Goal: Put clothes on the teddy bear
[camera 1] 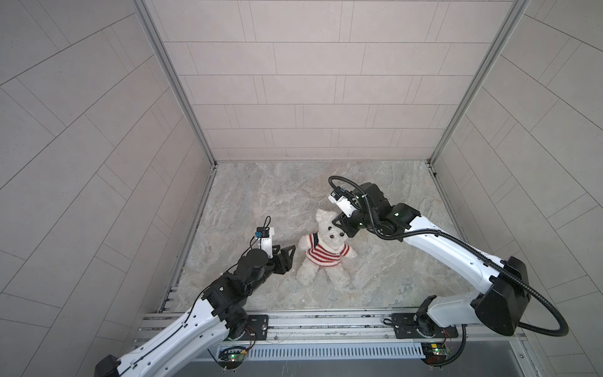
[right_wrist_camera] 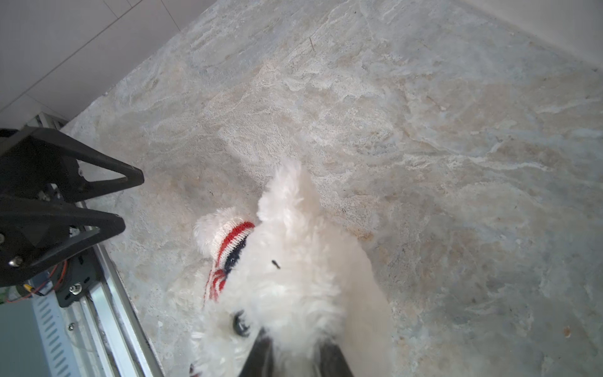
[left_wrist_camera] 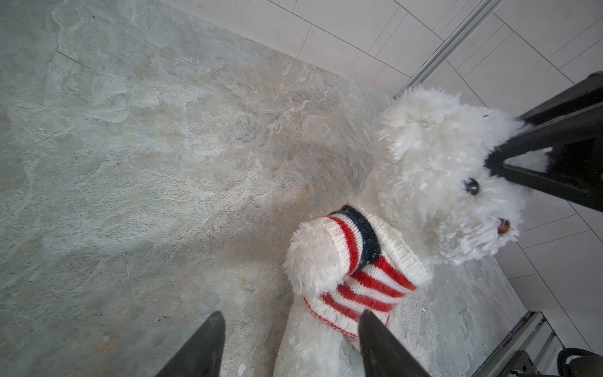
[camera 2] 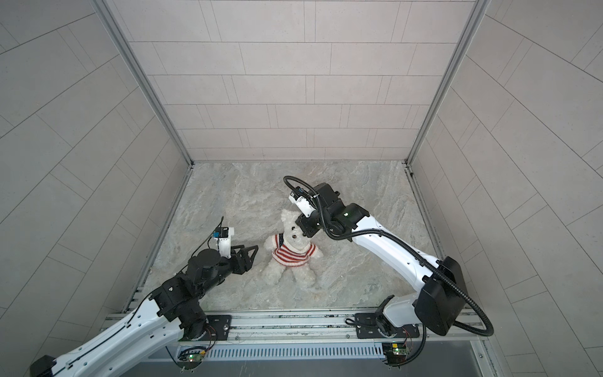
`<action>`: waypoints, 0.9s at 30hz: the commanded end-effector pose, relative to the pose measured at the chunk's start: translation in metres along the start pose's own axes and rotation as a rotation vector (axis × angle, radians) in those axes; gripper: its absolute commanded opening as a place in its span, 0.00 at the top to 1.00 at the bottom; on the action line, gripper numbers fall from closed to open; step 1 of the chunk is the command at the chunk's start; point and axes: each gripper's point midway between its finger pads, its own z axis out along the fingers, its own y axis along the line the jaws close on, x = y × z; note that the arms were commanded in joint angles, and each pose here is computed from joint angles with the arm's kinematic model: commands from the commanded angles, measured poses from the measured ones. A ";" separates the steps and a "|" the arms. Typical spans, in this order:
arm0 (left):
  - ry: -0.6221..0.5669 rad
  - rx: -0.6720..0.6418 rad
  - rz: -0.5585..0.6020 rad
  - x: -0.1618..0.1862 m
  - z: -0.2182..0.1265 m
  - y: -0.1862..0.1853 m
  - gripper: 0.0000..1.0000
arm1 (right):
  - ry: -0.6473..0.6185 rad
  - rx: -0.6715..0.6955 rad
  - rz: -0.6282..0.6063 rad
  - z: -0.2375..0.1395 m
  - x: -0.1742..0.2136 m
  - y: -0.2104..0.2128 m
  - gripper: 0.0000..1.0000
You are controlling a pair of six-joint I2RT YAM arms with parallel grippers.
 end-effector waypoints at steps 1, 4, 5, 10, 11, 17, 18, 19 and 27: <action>0.006 -0.007 -0.008 0.002 0.003 0.002 0.32 | -0.034 -0.053 -0.037 0.002 -0.016 0.003 0.73; 0.010 -0.012 -0.009 0.003 0.004 0.003 0.32 | -0.037 -0.080 -0.019 0.007 -0.019 -0.001 0.71; 0.010 -0.012 -0.012 0.004 0.004 0.003 0.32 | -0.040 -0.086 -0.016 0.008 -0.020 -0.003 0.70; 0.013 -0.012 -0.021 0.006 0.005 0.004 0.31 | -0.040 -0.104 0.001 0.015 -0.021 -0.012 0.66; 0.014 -0.012 -0.022 0.006 0.006 0.004 0.31 | -0.039 -0.109 0.005 0.016 -0.021 -0.013 0.65; 0.020 -0.019 -0.025 0.009 0.010 0.006 0.31 | -0.051 -0.131 0.016 0.024 -0.023 -0.019 0.63; 0.020 -0.018 -0.024 0.009 0.010 0.005 0.32 | -0.057 -0.140 0.018 0.026 -0.024 -0.020 0.63; 0.020 -0.018 -0.026 0.009 0.010 0.005 0.31 | -0.058 -0.145 0.020 0.028 -0.025 -0.022 0.63; 0.008 -0.006 -0.024 0.006 0.010 0.003 0.33 | -0.018 -0.231 0.068 0.057 -0.019 -0.035 0.63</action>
